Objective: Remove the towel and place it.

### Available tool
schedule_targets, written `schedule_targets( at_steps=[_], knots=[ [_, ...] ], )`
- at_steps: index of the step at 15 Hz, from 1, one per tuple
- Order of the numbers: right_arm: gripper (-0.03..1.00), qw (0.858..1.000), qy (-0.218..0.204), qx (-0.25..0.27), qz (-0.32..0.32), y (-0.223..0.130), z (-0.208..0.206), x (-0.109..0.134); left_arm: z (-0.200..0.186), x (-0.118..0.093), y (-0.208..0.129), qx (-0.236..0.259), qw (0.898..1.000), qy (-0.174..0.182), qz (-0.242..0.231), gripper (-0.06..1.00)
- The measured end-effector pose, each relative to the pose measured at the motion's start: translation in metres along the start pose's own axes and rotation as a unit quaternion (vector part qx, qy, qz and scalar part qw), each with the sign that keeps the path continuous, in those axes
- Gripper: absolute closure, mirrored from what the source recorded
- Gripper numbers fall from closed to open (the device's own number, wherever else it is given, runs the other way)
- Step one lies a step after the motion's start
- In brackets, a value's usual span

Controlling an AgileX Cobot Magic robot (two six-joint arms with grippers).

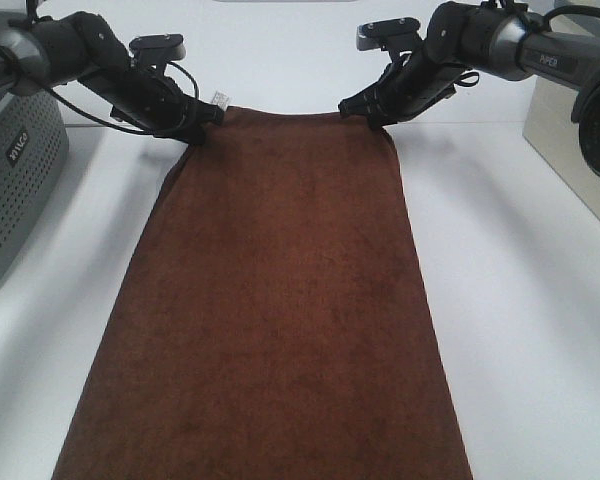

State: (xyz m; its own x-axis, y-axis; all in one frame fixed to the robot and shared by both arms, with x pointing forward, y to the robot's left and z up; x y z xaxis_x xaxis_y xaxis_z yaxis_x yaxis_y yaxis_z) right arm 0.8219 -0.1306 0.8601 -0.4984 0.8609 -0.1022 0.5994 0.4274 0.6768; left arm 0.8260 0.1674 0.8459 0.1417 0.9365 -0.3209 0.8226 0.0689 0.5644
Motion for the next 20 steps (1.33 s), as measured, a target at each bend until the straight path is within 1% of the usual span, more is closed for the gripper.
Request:
schedule_targets(
  at_steps=[1,2,4,6,10,11,14,16,20],
  knots=[
    [0.96,1.0,-0.006,-0.011,-0.001,0.003,0.0,-0.002,0.0,0.001,0.005,-0.017,1.0,0.002,0.002,0.94],
    [0.96,0.999,-0.017,-0.035,-0.002,0.01,0.0,-0.005,0.0,0.001,0.011,-0.041,0.999,0.004,0.003,0.94],
    [0.96,0.998,-0.027,-0.054,-0.003,0.015,-0.001,-0.007,-0.001,0.002,0.016,-0.058,0.998,0.006,0.004,0.94],
    [0.96,0.997,-0.035,-0.071,-0.003,0.02,-0.002,-0.01,-0.001,0.002,0.019,-0.068,0.998,0.007,0.01,0.94],
    [0.96,0.995,-0.042,-0.087,-0.005,0.024,-0.003,-0.012,-0.001,0.002,0.02,-0.072,0.997,0.008,0.015,0.94],
    [0.96,0.994,-0.05,-0.101,-0.013,0.028,-0.004,-0.014,-0.002,0.002,0.024,-0.085,0.996,0.01,0.017,0.94],
    [0.96,0.993,-0.053,-0.107,-0.013,0.029,-0.002,-0.014,-0.003,0.003,0.027,-0.095,0.995,0.011,0.017,0.94],
    [0.96,0.993,-0.052,-0.101,-0.012,0.021,0.006,-0.013,-0.003,0.003,0.03,-0.107,0.994,0.012,0.016,0.94],
    [0.96,0.993,-0.055,-0.105,-0.011,0.018,0.011,-0.014,0.004,0.007,0.027,-0.111,0.994,0.016,0.015,0.94]
  ],
)
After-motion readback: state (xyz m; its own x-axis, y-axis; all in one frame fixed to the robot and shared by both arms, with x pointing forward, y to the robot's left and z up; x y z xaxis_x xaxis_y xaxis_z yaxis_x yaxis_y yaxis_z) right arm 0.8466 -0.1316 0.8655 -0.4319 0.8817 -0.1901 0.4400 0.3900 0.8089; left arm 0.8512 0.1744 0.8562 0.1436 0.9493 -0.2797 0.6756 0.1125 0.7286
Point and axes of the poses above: a point on each arm's last joint axis where the gripper is mounted, z pointing out along that axis toward the gripper, x along the wrist's bending axis when the last joint is at zero, y = z × x, the point moved 5 cm from there along z, pointing out along that axis toward the gripper, and after that the axes turned 12 degrees about -z, right-handed, at the moved point
